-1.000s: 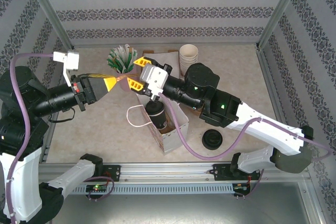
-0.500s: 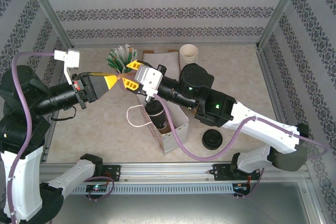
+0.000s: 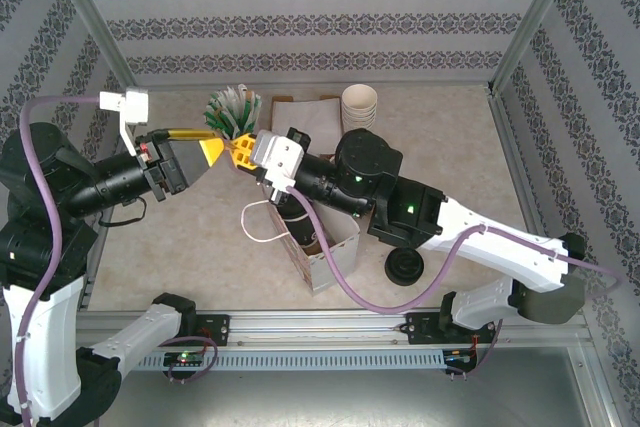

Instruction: Pack the takeout coffee

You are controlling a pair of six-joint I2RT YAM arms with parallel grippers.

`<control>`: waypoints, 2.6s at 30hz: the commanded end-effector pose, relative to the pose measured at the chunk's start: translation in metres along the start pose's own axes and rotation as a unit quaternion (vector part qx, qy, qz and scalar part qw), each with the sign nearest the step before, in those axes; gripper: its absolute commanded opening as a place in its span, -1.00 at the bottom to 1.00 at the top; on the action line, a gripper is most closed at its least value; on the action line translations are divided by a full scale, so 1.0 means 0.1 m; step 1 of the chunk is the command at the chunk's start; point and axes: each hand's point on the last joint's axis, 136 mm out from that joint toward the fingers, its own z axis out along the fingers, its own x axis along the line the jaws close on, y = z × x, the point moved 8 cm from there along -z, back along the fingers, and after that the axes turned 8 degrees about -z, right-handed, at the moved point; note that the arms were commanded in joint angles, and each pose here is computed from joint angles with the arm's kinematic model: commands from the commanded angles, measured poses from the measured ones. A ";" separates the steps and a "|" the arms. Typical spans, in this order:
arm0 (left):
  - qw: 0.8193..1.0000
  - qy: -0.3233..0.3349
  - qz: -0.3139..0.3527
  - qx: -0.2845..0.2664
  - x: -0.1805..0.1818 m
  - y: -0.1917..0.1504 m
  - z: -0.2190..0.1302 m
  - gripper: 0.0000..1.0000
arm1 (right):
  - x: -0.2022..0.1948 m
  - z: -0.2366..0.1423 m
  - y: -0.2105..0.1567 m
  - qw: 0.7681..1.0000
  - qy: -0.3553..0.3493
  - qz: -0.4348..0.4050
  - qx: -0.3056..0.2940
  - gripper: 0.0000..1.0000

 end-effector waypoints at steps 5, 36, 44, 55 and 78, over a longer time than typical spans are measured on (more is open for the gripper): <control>0.988 0.024 0.027 -0.149 0.10 0.21 -0.05 0.61 | -0.02 -0.41 -0.10 0.993 -0.063 0.096 0.026 -1.00; 0.954 0.160 -0.141 -0.211 1.41 -0.12 0.29 0.43 | 0.39 -0.76 -1.10 0.962 -0.134 0.200 0.126 -0.24; 0.956 0.170 -0.142 -0.194 1.46 -0.09 0.37 0.36 | 0.09 -0.81 -0.91 0.958 -0.160 0.214 0.108 -0.03; 0.965 0.172 -0.167 -0.102 1.59 -0.09 0.63 0.13 | -0.91 -0.70 -0.90 0.908 -0.239 0.290 0.184 -0.11; 0.941 0.251 -0.229 -0.015 1.97 -0.25 0.82 0.07 | -1.22 0.42 -3.34 0.771 -0.157 0.412 0.460 -0.36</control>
